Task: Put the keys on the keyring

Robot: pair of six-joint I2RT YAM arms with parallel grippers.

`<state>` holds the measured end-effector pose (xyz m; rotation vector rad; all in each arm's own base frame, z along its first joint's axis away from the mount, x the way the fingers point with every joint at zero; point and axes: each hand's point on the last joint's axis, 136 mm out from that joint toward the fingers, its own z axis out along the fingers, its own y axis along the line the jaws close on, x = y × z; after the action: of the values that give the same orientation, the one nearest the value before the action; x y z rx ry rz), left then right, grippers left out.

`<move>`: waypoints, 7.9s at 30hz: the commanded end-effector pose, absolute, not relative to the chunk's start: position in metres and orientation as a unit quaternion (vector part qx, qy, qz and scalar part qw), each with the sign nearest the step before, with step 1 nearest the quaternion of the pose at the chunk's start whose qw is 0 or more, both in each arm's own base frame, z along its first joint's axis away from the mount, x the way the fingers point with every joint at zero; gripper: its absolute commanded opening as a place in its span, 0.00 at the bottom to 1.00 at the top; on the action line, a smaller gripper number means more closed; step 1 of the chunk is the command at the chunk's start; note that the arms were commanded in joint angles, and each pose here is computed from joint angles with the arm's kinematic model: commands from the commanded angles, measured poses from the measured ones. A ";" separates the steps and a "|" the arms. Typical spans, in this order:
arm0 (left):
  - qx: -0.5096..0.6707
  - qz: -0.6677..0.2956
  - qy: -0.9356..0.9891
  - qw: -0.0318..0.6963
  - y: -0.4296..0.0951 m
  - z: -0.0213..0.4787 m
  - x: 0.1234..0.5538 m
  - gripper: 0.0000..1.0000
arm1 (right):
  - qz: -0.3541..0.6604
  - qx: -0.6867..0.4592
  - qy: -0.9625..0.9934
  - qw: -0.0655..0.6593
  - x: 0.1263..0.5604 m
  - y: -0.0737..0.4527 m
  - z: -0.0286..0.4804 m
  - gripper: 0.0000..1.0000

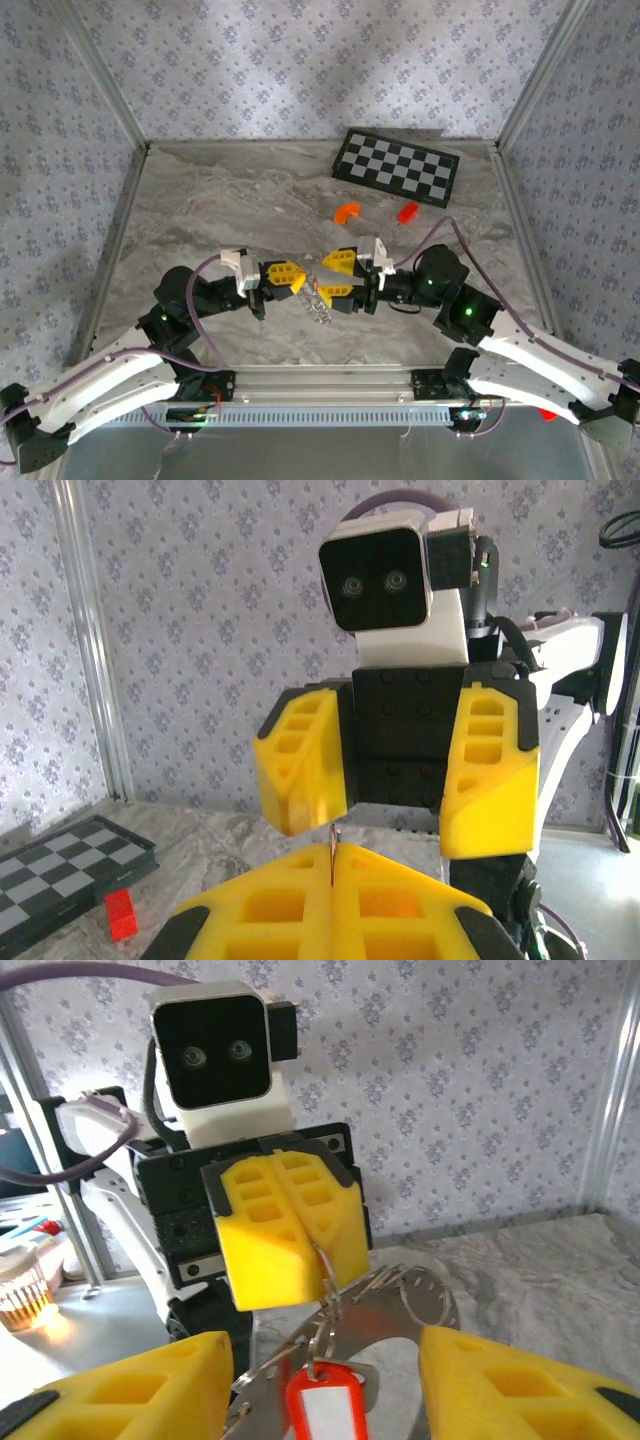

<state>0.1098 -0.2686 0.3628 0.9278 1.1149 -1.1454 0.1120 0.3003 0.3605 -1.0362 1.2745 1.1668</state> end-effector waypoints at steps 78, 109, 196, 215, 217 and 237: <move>0.430 -0.537 0.416 0.595 -0.277 0.396 0.084 0.00 | 0.524 -0.443 0.518 0.511 0.106 0.302 0.357 0.13; 0.510 -0.354 0.625 0.473 -0.277 0.339 0.122 0.22 | 0.301 -0.612 0.598 0.422 0.121 0.294 0.339 0.00; 0.408 -0.454 0.573 0.547 -0.281 0.364 0.125 0.00 | 0.307 -0.572 0.605 0.461 0.130 0.298 0.321 0.04; 0.338 -0.486 0.546 0.593 -0.280 0.372 0.140 0.00 | 0.311 -0.565 0.573 0.506 0.121 0.293 0.324 0.14; 0.337 -0.492 0.542 0.592 -0.282 0.371 0.139 0.00 | 0.308 -0.560 0.572 0.514 0.122 0.292 0.326 0.19; 0.431 -0.522 0.483 0.554 -0.279 0.377 0.092 0.00 | 0.394 -0.535 0.546 0.511 0.095 0.282 0.373 0.32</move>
<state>0.1068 -0.2855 0.3483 0.9810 1.2598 -1.2142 0.1048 0.2826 0.3526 -1.2939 1.3633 0.8767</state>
